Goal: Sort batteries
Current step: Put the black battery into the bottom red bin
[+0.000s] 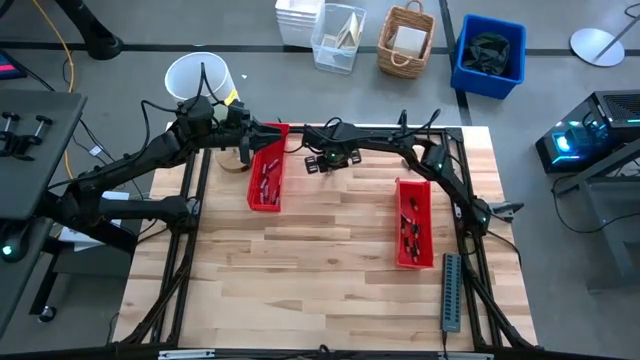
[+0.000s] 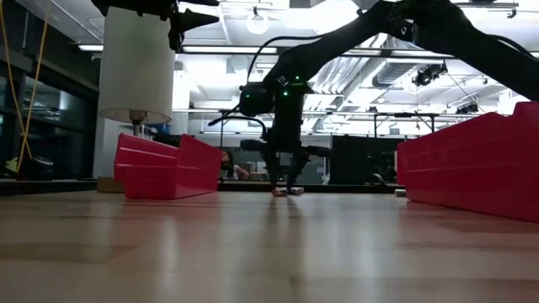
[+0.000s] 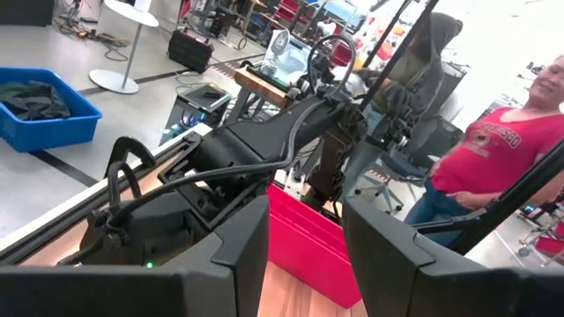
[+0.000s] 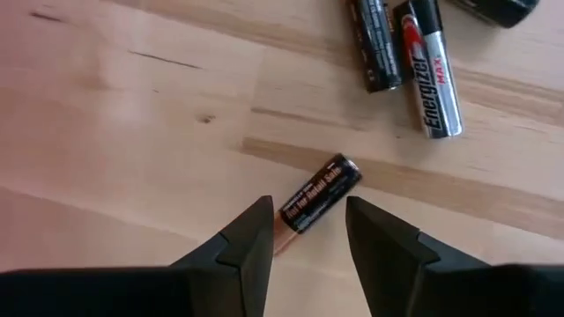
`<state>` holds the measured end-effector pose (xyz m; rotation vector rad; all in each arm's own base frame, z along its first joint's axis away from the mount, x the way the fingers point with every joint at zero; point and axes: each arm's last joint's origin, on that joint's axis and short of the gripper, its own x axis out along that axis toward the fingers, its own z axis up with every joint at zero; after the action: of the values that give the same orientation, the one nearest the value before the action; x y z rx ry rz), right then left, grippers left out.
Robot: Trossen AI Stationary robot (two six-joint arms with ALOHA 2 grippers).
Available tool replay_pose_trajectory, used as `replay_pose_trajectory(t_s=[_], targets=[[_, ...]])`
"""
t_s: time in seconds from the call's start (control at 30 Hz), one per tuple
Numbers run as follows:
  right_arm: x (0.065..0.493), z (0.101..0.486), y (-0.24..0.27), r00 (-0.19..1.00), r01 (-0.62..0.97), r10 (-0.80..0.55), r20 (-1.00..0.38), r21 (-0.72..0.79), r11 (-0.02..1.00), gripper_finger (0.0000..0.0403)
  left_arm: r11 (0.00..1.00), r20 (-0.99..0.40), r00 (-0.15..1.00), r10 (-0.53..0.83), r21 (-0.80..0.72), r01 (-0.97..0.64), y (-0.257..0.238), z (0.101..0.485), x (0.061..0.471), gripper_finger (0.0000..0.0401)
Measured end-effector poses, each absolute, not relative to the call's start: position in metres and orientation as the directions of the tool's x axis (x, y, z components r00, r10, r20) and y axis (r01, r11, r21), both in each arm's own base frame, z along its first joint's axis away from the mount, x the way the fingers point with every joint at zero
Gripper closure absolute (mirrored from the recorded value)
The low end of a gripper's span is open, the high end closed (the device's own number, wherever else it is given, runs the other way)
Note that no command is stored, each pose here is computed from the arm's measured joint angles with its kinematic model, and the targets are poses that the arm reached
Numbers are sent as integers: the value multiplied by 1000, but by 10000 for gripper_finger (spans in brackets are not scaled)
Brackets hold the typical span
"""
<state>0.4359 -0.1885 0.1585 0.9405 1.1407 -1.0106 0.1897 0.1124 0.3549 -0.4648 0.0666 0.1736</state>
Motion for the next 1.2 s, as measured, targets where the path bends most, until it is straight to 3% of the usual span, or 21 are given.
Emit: replay_pose_trajectory(t_s=[0.23, 0.43, 0.57, 0.7, 0.77, 0.9, 0.97, 1.03, 1.2], targets=[[436, 155, -192, 117, 979, -152, -981, 89, 183, 265, 880, -105, 983, 150, -440, -181, 112, 355, 190, 266], [433, 143, -191, 62, 982, -99, -993, 44, 182, 265, 882, -111, 987, 115, -446, -153, 111, 354, 190, 266], [433, 136, -185, 31, 959, -84, -996, 6, 282, 274, 881, -124, 988, 91, -453, -139, 111, 353, 190, 266], [434, 137, -171, -18, 875, -93, -996, -61, 480, 343, 880, -139, 986, 90, -453, -144, 110, 351, 189, 266], [428, 140, -157, -96, 781, -53, -994, -108, 616, 370, 889, -139, 986, 90, -436, -142, 110, 351, 189, 266], [415, 154, -129, -274, 618, -40, -961, -208, 759, 366, 893, -139, 986, 90, -428, -142, 110, 351, 189, 266], [410, 172, -119, -297, 565, -100, -950, -259, 784, 363, 897, -139, 986, 91, -419, -142, 110, 351, 189, 266], [405, 201, -113, -242, 561, -159, -957, -272, 782, 368, 900, -139, 986, 91, -411, -141, 110, 351, 189, 266], [359, 244, -107, -169, 688, -194, -966, -256, 679, 368, 900, -137, 986, 92, -412, -142, 110, 351, 189, 266]])
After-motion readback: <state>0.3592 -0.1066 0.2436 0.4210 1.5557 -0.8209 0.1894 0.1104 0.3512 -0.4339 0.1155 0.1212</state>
